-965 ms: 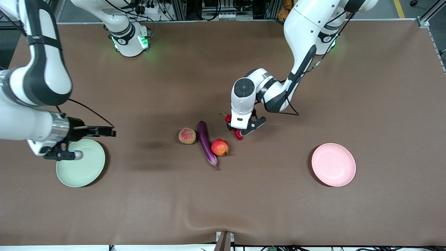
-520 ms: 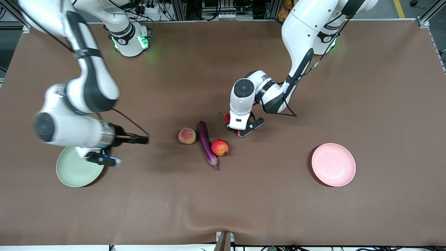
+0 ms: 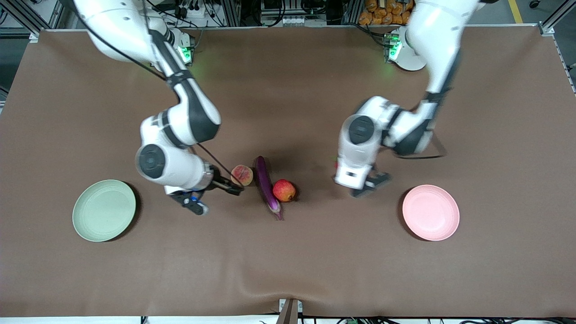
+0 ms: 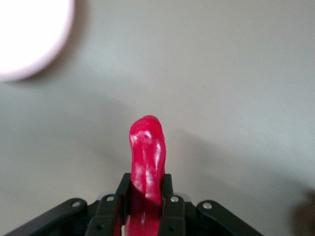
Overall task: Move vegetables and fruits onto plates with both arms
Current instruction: 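Lower the pepper onto the pink plate while the right gripper grasps the pomegranate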
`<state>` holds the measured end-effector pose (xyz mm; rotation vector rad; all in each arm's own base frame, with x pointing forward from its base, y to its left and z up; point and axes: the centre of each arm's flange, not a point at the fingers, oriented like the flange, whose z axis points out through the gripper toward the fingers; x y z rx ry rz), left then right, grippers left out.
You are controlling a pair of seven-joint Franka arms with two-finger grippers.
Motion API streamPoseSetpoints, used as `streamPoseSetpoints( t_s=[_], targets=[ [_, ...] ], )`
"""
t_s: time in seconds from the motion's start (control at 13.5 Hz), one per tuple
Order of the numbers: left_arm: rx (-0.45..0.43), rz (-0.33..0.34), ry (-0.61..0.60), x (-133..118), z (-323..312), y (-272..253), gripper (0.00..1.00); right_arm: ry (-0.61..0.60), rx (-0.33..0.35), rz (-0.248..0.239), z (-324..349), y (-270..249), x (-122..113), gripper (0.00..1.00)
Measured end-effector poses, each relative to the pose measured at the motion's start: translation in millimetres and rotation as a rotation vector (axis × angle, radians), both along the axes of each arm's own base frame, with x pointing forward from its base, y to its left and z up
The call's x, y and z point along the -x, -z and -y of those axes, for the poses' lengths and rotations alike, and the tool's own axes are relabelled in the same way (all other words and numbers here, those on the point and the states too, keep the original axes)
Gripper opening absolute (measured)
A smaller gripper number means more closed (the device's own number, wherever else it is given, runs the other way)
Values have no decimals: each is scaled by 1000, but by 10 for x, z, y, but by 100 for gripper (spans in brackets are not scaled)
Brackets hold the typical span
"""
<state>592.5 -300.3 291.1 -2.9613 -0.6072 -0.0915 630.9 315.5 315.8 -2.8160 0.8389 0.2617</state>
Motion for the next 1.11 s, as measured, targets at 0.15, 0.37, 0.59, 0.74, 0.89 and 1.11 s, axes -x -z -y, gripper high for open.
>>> streamPoseSetpoints(
  t_s=[0.15,0.37,0.59,0.74,0.89,1.11],
  targets=[
    [-9,-21,53,-282,-693,-92,28,76,1,9,-364,123,62,100],
    [-9,-46,99,-563,-1552,-58,28,184,-20,54,-833,304,155,100],
    [7,-47,81,-775,-2016,79,28,241,-44,93,-1133,514,242,100],
    [28,-46,60,-920,-2073,263,28,241,-48,102,-1244,627,291,100],
    [37,-42,51,-1061,-2097,435,28,242,-62,129,-1322,720,310,100],
    [53,-13,30,-1188,-2244,635,28,240,-62,139,-1379,902,348,100]
  ],
)
